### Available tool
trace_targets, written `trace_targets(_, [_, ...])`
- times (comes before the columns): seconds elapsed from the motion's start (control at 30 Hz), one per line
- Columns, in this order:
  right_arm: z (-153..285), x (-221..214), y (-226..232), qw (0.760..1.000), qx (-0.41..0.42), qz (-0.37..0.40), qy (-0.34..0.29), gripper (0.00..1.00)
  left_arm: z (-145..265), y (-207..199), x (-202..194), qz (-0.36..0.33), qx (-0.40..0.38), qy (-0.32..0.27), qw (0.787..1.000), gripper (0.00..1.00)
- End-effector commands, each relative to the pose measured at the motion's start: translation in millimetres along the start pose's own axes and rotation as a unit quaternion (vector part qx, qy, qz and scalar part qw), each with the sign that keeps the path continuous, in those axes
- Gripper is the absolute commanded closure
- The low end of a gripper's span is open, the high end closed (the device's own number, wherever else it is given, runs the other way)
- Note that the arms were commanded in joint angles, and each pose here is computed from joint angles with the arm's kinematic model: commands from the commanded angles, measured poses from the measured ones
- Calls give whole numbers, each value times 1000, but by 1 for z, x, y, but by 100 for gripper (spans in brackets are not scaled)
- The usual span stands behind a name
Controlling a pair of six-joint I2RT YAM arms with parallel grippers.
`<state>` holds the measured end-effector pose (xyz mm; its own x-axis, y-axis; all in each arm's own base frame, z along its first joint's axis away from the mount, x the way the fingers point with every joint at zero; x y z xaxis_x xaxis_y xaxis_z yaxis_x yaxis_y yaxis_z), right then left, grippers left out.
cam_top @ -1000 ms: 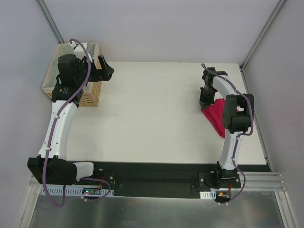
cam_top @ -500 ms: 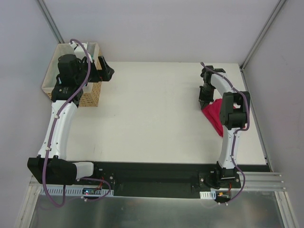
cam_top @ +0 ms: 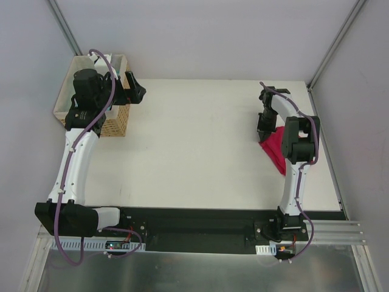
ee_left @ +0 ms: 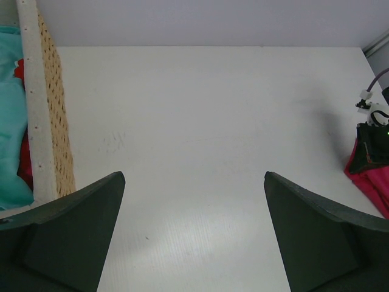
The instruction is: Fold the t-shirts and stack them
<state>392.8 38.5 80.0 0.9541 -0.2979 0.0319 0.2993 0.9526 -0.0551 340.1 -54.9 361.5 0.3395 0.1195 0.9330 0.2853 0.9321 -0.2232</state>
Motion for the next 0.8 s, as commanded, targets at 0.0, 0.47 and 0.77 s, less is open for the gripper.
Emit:
trace_targets(0.0, [0,5,-14,999,-26,-21,14,99,17,-8,25,-5,-6,-36,999,1])
trace_targets(0.47, [-16,45,-30,997,-16,-71,10,99,35,-35,67,17,-62,-75,995,1])
trace_targets(0.77, [-14,56,-55,994,-38,-105,-18,99,40,-37,59,29,-64,-71,995,1])
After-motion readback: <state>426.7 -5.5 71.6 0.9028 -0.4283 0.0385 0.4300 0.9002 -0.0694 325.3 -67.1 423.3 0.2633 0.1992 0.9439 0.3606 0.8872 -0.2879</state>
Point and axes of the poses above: each gripper's point midway between its finger pads, its own z axis back along the fingers, its own y axis along the line the jaws close on, x = y × z, the point moved 5 cm from there along z, back along the fingers, and after that the axes turned 4 degrees about -z, right-handed, at the moved point
